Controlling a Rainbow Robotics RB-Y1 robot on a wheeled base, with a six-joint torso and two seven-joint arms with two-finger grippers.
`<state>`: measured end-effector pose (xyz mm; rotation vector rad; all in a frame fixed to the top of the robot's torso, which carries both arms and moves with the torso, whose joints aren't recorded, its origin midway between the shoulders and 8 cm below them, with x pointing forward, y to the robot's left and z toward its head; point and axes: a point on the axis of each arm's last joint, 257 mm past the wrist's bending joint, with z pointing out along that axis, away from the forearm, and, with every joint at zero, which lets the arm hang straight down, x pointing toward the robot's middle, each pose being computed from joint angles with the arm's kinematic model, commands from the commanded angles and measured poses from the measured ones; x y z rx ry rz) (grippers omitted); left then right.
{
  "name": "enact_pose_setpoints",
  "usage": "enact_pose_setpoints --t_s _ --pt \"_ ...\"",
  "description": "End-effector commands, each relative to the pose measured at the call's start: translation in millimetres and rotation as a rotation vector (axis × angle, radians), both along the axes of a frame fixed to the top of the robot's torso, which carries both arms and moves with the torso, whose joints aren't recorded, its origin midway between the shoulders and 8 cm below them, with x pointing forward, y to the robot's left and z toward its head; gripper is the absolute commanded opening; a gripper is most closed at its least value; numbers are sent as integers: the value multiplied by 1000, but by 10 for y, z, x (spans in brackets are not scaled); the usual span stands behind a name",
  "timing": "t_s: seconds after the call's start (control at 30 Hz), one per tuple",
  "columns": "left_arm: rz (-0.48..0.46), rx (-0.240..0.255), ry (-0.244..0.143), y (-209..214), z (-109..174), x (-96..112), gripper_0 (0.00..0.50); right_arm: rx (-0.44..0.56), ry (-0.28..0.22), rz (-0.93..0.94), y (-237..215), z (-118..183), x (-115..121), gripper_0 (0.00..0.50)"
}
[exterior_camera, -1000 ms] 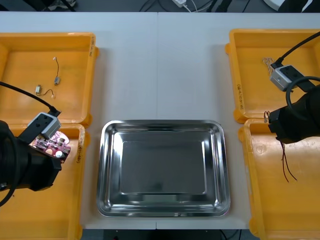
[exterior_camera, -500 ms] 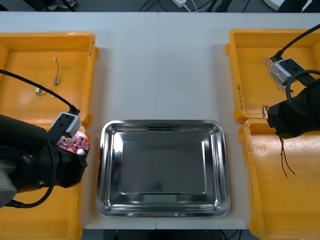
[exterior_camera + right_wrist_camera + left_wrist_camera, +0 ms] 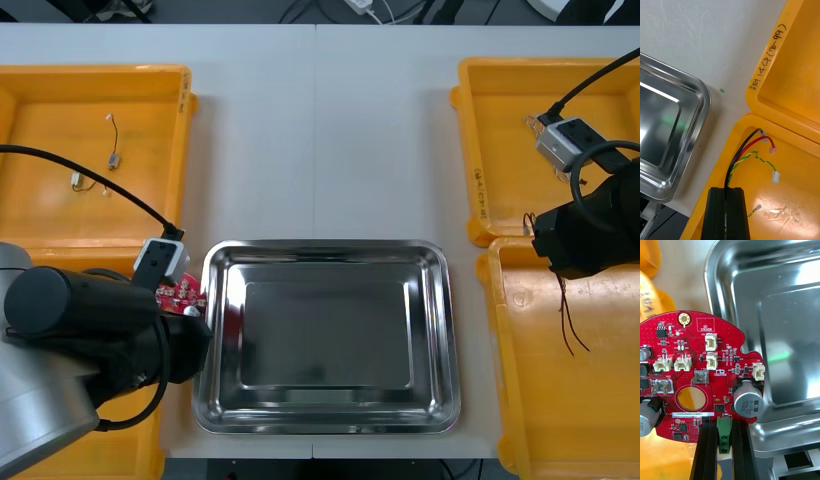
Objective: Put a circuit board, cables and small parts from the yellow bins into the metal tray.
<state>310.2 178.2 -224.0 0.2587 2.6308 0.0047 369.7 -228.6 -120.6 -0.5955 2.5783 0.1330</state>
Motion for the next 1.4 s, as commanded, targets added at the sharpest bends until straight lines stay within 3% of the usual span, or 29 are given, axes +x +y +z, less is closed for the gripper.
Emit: enact_pose_setpoints --t_s 0.03,0.5,0.83,1.4 --pt "-9 -85 -55 -337 113 22 0 3 -27 25 125 93 -8 0" --pt "-34 -181 -79 -769 116 -29 0 1 -15 39 153 63 -40 0" --pt "13 -253 -44 -955 -20 -28 0 -15 -19 32 140 28 -19 0" --pt "36 -281 4 -1118 -360 10 0 -27 -27 27 126 33 11 0"
